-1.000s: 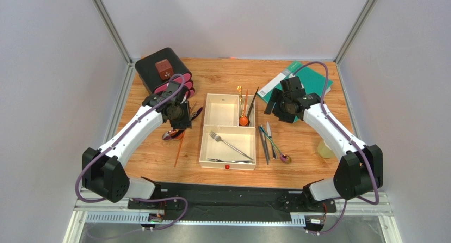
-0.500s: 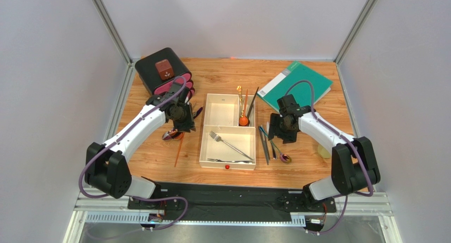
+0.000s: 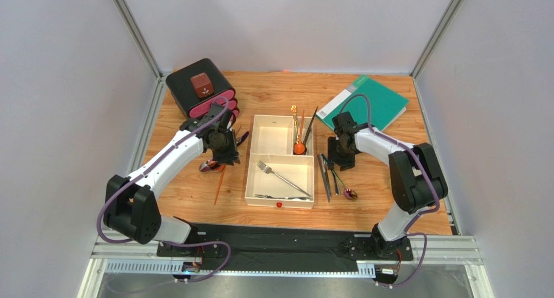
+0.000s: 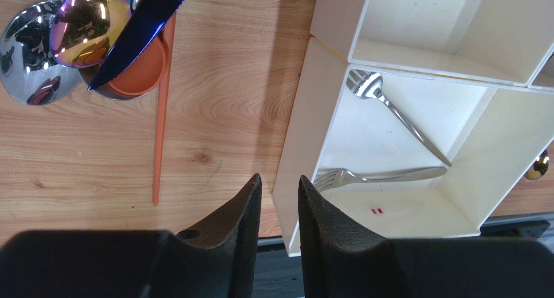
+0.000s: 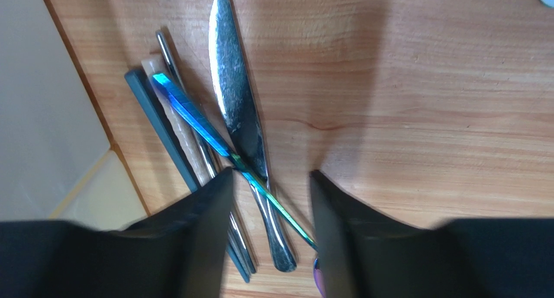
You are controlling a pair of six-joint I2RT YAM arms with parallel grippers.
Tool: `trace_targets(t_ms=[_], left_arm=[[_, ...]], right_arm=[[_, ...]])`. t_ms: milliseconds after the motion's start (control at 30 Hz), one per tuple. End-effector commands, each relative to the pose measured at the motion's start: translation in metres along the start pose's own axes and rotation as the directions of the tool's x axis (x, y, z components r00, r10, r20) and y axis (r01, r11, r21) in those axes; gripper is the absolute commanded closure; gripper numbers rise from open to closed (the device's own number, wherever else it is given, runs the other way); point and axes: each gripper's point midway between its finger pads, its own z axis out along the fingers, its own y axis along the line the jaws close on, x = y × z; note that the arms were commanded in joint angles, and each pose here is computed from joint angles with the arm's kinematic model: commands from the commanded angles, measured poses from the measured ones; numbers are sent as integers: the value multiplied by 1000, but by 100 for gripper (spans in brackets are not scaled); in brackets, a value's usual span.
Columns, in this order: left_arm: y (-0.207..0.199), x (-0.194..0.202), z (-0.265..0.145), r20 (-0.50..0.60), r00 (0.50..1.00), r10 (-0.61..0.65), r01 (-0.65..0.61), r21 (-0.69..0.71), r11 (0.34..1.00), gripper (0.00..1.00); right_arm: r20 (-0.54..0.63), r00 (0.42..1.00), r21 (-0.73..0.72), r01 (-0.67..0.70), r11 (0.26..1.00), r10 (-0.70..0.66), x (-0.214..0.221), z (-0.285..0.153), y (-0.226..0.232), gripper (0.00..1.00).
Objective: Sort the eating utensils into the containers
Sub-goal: Pick up the spoon from the center of the board.
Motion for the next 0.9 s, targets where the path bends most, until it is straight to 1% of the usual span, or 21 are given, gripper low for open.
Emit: trace_targets(t_ms=[0,33,133,167,200,233,333,433,700,867], left_arm=[[-2,-10,-12,56,998,-3,2,14,1000,67],[-2,-10,-11,53,999,0,0,11,1000,67],[-4,-13,-8,46,999,15,-15,7,1000,67],[-5,-15,-9,46,999,18,-18,9,1000,67],[-5,-15,-7,43,999,24,-24,8,1000,67],[-6,-16,-7,42,999,28,-29,9,1000,67],[-8,-19,-6,41,999,36,-36,8,999,67],[-9,-21,-4,37,998,47,-47,8,999,67],[-12,-24,-3,32,998,59,-59,12,998,68],[-14,-26,-2,28,998,60,-61,16,998,68]], right_arm=[[28,1000,13,-8,1000,8,-12,7,1,59],[44,999,42,-11,999,9,-16,6,-3,67],[46,999,57,-23,998,21,-17,5,-6,79],[47,999,59,-25,998,22,-17,4,-6,91],[45,999,64,-28,998,25,-16,3,-7,95],[51,998,69,-29,997,25,-17,1,-8,98],[38,999,77,-33,996,30,-13,-3,-11,100],[12,1000,83,-30,996,29,-8,-9,-11,100],[39,999,58,-26,998,24,-12,-33,-5,100],[48,999,28,-11,1000,9,-22,-47,5,100]])
